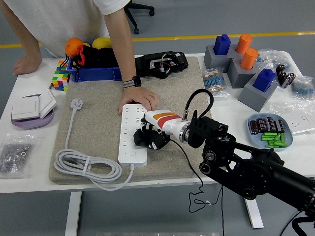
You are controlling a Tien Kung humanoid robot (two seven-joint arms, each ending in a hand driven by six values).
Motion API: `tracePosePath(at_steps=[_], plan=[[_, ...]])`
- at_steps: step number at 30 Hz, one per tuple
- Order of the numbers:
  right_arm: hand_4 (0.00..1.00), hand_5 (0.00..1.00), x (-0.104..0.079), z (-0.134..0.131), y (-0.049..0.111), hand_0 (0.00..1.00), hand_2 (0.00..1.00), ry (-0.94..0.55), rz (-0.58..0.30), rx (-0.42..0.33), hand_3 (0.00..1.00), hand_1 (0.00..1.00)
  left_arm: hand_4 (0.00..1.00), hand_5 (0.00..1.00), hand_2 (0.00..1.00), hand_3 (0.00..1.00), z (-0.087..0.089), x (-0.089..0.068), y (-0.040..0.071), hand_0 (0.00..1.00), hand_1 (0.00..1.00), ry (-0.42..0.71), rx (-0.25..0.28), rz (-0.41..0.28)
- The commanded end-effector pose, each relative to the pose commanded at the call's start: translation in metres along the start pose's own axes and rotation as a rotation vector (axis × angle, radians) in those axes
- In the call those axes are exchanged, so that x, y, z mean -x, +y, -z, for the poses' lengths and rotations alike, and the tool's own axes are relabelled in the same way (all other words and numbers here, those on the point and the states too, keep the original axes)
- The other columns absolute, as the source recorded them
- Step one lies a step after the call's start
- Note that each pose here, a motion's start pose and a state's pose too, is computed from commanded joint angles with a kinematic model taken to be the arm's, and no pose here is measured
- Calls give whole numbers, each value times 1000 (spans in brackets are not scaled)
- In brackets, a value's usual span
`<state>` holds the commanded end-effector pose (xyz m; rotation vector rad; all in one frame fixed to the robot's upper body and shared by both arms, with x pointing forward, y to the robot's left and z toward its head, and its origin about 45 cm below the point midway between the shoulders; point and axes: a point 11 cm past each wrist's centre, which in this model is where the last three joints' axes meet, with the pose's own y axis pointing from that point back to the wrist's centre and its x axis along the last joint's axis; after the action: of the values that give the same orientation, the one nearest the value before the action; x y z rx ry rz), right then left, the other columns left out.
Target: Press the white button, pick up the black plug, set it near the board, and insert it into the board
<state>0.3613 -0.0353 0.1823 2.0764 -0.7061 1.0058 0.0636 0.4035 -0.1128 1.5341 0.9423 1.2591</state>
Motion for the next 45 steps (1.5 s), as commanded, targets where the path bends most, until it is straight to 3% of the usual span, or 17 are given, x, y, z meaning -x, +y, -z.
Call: tracePosePath(at_steps=[34, 45], plan=[[768, 2, -5, 22, -7, 402, 447, 126, 16, -40, 484, 357, 518, 378, 631, 686, 2, -3, 0, 622, 625, -3, -5, -6], [768, 2, -12, 3, 0, 401, 448, 42, -26, -18, 482, 356, 519, 375, 631, 686, 1, -1, 0, 621, 624, 3, -2, -2]])
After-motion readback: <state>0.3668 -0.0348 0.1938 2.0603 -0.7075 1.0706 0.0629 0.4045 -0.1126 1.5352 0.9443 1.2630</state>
